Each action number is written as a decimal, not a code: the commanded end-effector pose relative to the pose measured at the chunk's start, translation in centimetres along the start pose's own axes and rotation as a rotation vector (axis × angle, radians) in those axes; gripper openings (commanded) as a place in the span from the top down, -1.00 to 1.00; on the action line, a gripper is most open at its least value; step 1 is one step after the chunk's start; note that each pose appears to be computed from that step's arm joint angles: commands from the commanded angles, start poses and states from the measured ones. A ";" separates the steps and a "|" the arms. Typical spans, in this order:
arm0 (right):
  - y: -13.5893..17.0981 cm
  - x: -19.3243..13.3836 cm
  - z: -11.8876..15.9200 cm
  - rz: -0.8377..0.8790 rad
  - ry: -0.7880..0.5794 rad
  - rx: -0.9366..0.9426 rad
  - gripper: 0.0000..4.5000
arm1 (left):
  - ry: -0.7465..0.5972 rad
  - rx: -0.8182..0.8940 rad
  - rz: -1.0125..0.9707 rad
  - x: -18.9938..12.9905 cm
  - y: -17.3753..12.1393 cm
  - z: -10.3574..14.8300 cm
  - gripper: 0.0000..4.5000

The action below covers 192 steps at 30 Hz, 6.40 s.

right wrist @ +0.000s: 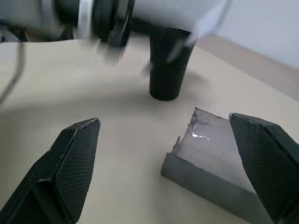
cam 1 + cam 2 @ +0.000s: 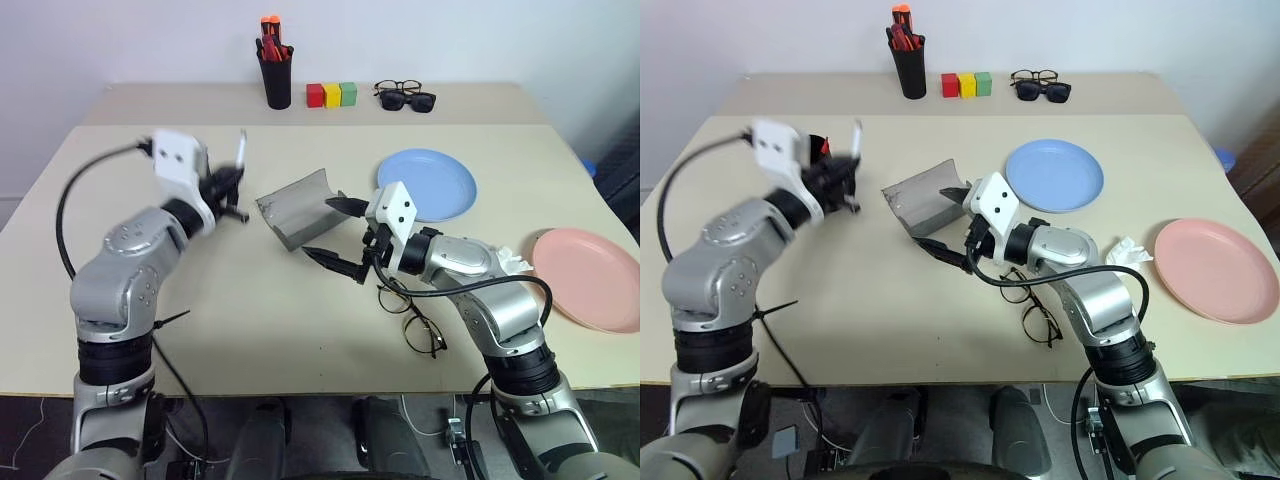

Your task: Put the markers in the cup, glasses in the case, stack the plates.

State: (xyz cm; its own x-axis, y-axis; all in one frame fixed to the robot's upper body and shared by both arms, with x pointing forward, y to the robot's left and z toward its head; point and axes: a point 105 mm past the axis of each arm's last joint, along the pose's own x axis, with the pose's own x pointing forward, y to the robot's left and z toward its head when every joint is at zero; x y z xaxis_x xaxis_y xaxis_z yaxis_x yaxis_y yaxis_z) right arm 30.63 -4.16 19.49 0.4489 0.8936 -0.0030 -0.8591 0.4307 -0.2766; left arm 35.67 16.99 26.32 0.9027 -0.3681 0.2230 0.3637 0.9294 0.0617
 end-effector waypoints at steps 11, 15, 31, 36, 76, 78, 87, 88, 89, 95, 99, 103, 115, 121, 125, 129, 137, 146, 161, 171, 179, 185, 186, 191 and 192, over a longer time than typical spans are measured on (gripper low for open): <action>1.8 4.1 3.8 0.082 -0.171 -0.020 -1.00 | -0.136 0.273 0.467 1.8 8.8 -0.3 1.00; 2.3 4.0 3.6 0.089 -0.168 -0.009 -1.00 | -0.134 0.231 0.452 1.9 8.9 -1.5 1.00; 0.1 1.7 2.8 0.002 -0.104 -0.042 -1.00 | -0.305 0.150 0.240 2.3 5.6 2.2 0.09; -3.0 -2.3 0.8 -0.135 0.004 -0.053 -1.00 | 0.121 0.225 -0.298 3.5 -3.3 -3.0 -0.50; 1.1 -14.3 -4.6 -0.247 0.514 0.239 -1.00 | 0.433 0.506 -1.051 -2.3 -9.9 -12.0 0.24; 1.7 -14.6 -5.4 -0.252 0.559 0.285 -1.00 | 0.375 0.520 -0.990 -1.7 -9.5 -11.5 0.24; 1.6 -14.7 -7.2 -0.327 0.603 0.418 -1.00 | 0.333 0.365 -0.916 -2.9 -8.0 -9.5 0.24; 1.5 -14.7 -7.6 -0.343 0.614 0.431 -1.00 | 0.335 0.349 -0.922 -3.3 -8.0 -9.4 0.24; 1.3 -14.7 -7.9 -0.358 0.624 0.440 -0.89 | 0.339 0.322 -0.934 -3.8 -8.1 -9.2 0.23; 1.3 -14.8 -8.4 -0.354 0.651 0.462 0.22 | 0.337 0.297 -0.913 -4.8 -8.2 -8.7 0.22; 1.0 -14.6 -7.6 -0.340 0.648 0.421 0.98 | 0.339 0.286 -0.823 -4.7 -6.5 -8.4 0.22; -0.2 -13.4 -4.4 -0.283 0.598 0.212 0.98 | 0.320 0.249 -0.696 -4.3 -4.5 -7.8 0.22; -4.6 0.9 -1.2 -0.028 0.410 -0.246 0.98 | 0.439 0.215 -0.477 -7.9 -0.5 -10.1 0.22; -3.9 1.8 -3.5 0.074 0.466 -0.272 0.98 | 0.430 0.211 -0.440 -8.4 -0.6 -9.7 0.22; -2.6 1.3 -3.7 0.156 0.477 -0.229 0.87 | 0.414 0.202 -0.420 -8.1 -0.7 -9.4 0.22; -2.3 1.5 -2.8 0.168 0.448 -0.225 0.15 | 0.379 0.216 -0.408 -6.7 -0.6 -8.9 0.22; -3.5 0.2 0.0 0.055 0.348 -0.245 -0.53 | 0.337 0.133 -0.364 2.2 -2.1 -8.0 0.98; -2.2 -5.1 1.1 -0.054 0.306 -0.204 -0.53 | 0.625 -0.071 -0.450 7.9 -5.6 -11.5 0.98; -4.4 -8.9 -1.6 -0.260 0.452 -0.155 -0.53 | 0.706 0.119 -0.826 3.0 -7.4 -11.6 0.98; -11.7 -9.3 -6.9 -0.504 0.685 -0.321 -0.53 | 0.656 0.169 -0.995 -4.6 -9.4 -10.3 0.98; -14.1 -7.9 -10.3 -0.515 0.762 -0.441 -0.42 | 0.354 0.101 -0.866 -3.2 -9.3 -7.1 0.99; -14.5 -7.7 -9.7 -0.541 0.733 -0.502 0.71 | 0.237 0.063 -0.801 -3.7 -9.7 -6.1 1.00; -14.5 -7.9 -9.2 -0.552 0.727 -0.518 0.90 | 0.232 0.041 -0.795 -3.5 -10.0 -6.1 1.00; -14.3 -11.1 -5.9 -0.660 0.723 -0.591 0.97 | 0.215 -0.009 -0.818 -2.7 -12.1 -6.4 1.00; -14.0 -12.1 -5.1 -0.681 0.726 -0.599 0.97 | 0.202 -0.010 -0.834 -2.5 -12.6 -6.3 1.00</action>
State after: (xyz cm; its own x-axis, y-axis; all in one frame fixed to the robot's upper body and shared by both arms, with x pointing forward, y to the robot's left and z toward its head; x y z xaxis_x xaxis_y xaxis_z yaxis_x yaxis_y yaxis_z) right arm 39.19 -20.66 14.45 0.9429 0.1635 -0.2901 -0.3328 0.4882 -0.8068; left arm 30.64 6.89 17.75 0.3910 -0.9145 -0.1039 0.9197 0.3839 0.0828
